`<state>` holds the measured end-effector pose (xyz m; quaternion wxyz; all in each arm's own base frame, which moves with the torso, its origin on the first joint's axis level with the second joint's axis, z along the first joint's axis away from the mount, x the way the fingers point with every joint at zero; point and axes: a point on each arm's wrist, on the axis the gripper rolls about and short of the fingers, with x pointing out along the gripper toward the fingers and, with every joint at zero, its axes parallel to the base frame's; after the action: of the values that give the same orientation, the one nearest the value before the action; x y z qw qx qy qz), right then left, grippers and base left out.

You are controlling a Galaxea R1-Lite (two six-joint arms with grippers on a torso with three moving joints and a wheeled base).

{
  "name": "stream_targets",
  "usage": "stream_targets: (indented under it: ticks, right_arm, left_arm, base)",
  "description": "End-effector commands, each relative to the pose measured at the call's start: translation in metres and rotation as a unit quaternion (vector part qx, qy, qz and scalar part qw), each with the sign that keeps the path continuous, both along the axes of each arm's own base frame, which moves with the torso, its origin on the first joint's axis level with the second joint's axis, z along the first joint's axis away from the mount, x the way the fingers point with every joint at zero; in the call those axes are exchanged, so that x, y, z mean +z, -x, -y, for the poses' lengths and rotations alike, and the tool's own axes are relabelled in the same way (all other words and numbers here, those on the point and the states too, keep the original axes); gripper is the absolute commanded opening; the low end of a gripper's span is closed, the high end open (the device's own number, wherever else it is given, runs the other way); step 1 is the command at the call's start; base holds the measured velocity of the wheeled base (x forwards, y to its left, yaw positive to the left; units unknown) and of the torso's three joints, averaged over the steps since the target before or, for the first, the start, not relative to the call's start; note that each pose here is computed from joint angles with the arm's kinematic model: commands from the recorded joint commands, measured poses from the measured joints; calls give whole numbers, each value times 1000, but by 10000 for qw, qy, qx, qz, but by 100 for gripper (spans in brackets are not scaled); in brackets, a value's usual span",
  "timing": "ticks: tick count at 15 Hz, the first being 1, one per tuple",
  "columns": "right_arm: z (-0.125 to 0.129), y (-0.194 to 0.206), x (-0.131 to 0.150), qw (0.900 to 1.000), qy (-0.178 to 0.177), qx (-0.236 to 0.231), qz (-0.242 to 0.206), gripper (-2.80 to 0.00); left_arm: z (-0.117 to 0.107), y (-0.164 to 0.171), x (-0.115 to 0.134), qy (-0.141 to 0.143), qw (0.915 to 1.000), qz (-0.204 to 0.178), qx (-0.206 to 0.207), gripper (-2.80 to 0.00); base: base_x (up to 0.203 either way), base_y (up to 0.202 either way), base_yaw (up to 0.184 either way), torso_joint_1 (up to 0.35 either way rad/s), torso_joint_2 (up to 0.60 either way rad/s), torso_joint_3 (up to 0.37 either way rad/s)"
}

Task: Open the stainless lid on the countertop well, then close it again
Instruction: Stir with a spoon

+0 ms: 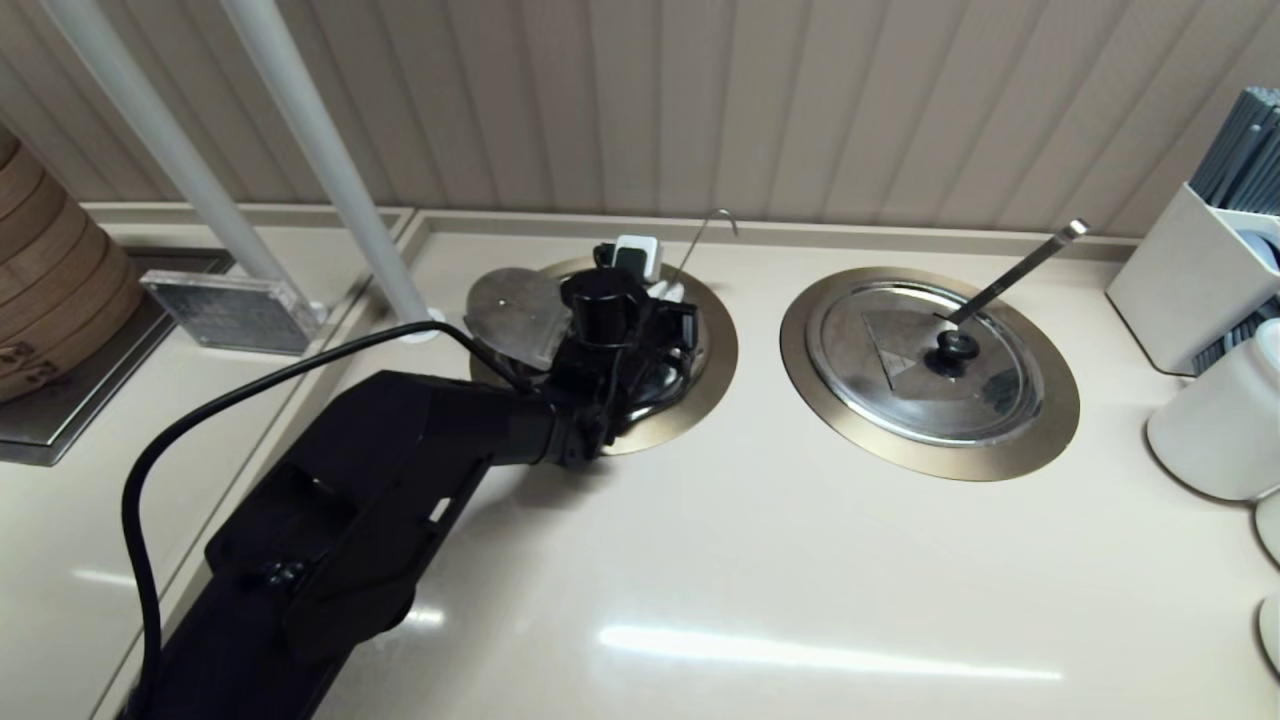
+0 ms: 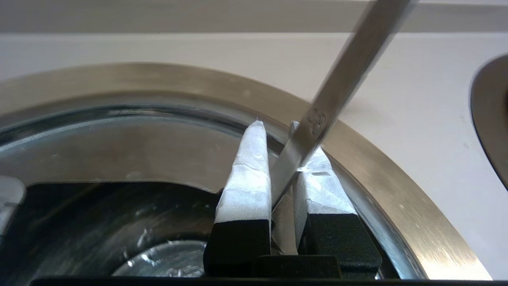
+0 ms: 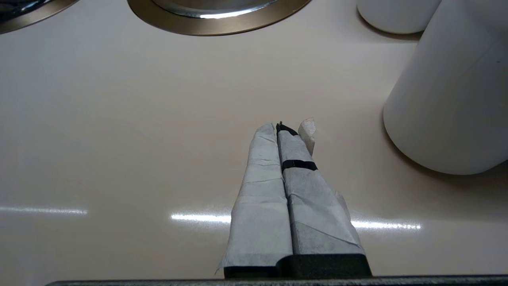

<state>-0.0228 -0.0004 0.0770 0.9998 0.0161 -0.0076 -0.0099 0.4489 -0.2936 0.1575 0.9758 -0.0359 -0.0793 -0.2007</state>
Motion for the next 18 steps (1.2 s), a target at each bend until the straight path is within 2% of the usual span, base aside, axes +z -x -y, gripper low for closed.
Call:
stream_targets:
  ticks: [1,12,18]
  right_arm:
    - [0,0,-1,10000,0,0,-21,-280]
    - [0,0,-1,10000,0,0,-21,-280]
    - [0,0,-1,10000,0,0,-21,-280]
  left_arm:
    - [1,1,2,22,10000,15,-10,-280]
    - [-4,7,24,188,9997,160,50,-280]
    - [-5,5,10,25,9999,-69,77,-280]
  base:
    - [0,0,0,0,0,0]
    - [0,0,0,0,0,0]
    - [0,0,0,0,0,0]
